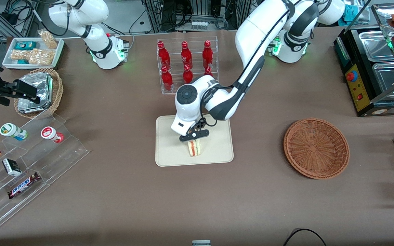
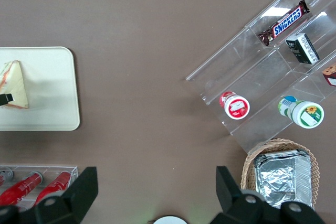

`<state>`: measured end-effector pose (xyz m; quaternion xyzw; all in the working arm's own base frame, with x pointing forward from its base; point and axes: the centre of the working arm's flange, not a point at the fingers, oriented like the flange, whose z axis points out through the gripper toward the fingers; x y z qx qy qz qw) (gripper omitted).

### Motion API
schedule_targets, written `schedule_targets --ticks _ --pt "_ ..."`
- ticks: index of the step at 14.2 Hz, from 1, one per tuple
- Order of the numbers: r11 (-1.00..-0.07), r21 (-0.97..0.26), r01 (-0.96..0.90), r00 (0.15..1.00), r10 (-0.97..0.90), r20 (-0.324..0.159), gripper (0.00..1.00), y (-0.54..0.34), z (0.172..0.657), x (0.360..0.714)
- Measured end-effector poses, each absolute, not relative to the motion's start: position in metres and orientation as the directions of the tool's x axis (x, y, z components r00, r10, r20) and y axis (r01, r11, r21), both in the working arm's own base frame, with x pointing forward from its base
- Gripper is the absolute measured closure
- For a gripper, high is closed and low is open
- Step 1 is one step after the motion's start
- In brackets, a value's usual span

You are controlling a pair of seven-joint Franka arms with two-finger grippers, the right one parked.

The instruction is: Place sandwich from basket to tray

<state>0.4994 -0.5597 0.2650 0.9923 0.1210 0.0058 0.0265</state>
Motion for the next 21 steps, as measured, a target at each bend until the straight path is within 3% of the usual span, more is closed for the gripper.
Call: schedule_targets --ticks 3,4,6,10,15,21 --pt "-0.972 0.042 0.231 0.972 0.232 0.026 0.04 -0.551 0.322 0.5" --pt "-0.975 0.016 0.223 0.974 0.223 0.025 0.0 -0.543 0.342 0.499" --pt "-0.968 -0.063 0.242 0.97 0.241 0.016 0.0 -0.515 0.365 0.5" --pt "-0.94 -0.143 0.31 0.951 0.31 0.021 0.0 -0.44 0.358 0.533" --pt "-0.957 -0.145 0.25 0.965 0.258 -0.039 0.0 -0.335 0.376 0.564" --pt "-0.983 -0.12 0.138 0.983 0.15 -0.102 0.0 -0.212 0.411 0.565"
